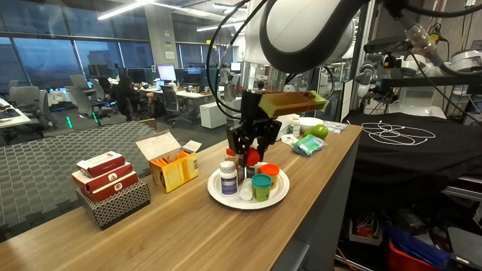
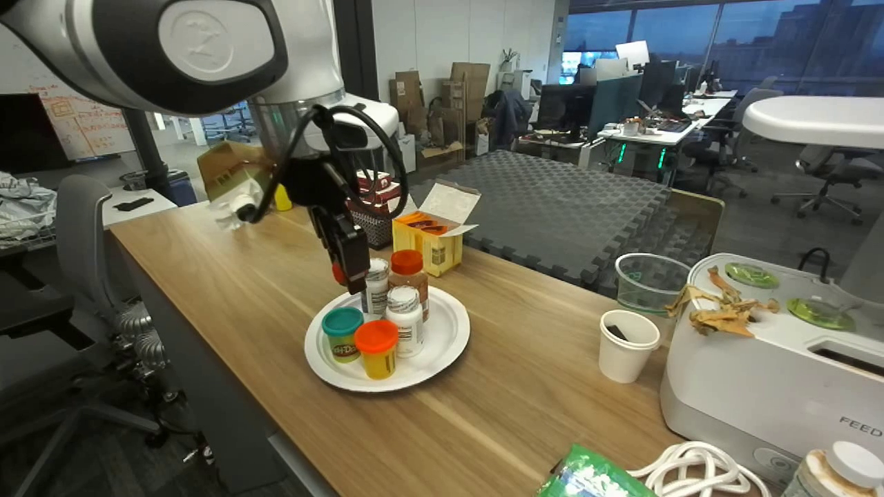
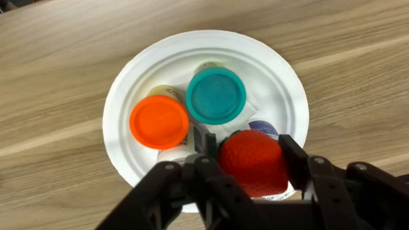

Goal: Put the bottles on the tray

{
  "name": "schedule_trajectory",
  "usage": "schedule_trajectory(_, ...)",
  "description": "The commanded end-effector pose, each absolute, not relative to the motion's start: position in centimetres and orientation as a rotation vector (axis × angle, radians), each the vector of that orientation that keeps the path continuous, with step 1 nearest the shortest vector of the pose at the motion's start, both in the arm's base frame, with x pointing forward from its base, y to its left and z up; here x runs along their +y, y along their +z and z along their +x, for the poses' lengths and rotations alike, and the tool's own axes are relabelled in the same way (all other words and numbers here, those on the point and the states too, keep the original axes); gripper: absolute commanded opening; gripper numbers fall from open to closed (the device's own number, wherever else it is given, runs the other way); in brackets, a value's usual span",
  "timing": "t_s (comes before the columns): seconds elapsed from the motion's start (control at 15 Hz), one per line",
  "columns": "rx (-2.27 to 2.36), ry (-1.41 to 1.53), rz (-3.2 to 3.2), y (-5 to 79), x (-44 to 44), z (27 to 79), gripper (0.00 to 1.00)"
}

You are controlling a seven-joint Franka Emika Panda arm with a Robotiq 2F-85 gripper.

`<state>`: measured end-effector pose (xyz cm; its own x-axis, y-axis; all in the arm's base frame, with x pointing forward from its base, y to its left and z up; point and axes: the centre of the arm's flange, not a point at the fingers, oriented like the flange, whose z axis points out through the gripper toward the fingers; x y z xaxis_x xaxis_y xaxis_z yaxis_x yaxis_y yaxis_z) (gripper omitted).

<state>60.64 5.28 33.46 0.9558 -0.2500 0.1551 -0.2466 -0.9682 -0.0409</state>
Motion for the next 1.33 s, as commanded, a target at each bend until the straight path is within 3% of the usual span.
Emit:
schedule_trajectory(0.0, 0.362, -0.297, -3.070, 33.5, 4.2, 62.8, 0.26)
schedule_trajectory(0.53, 0.332, -0.288, -3.061, 33.0, 3.7, 64.3, 0.26)
schedule_trajectory(0.73, 0.331, -0.300, -3.063, 33.5, 3.5, 63.9, 0.78)
schedule_trajectory(0.93, 0.338, -0.323, -3.059, 34.3, 3.3, 63.7, 0.99)
schedule_trajectory(1.27, 0.332, -0.368, -3.053, 35.8, 3.4, 63.5, 1.00)
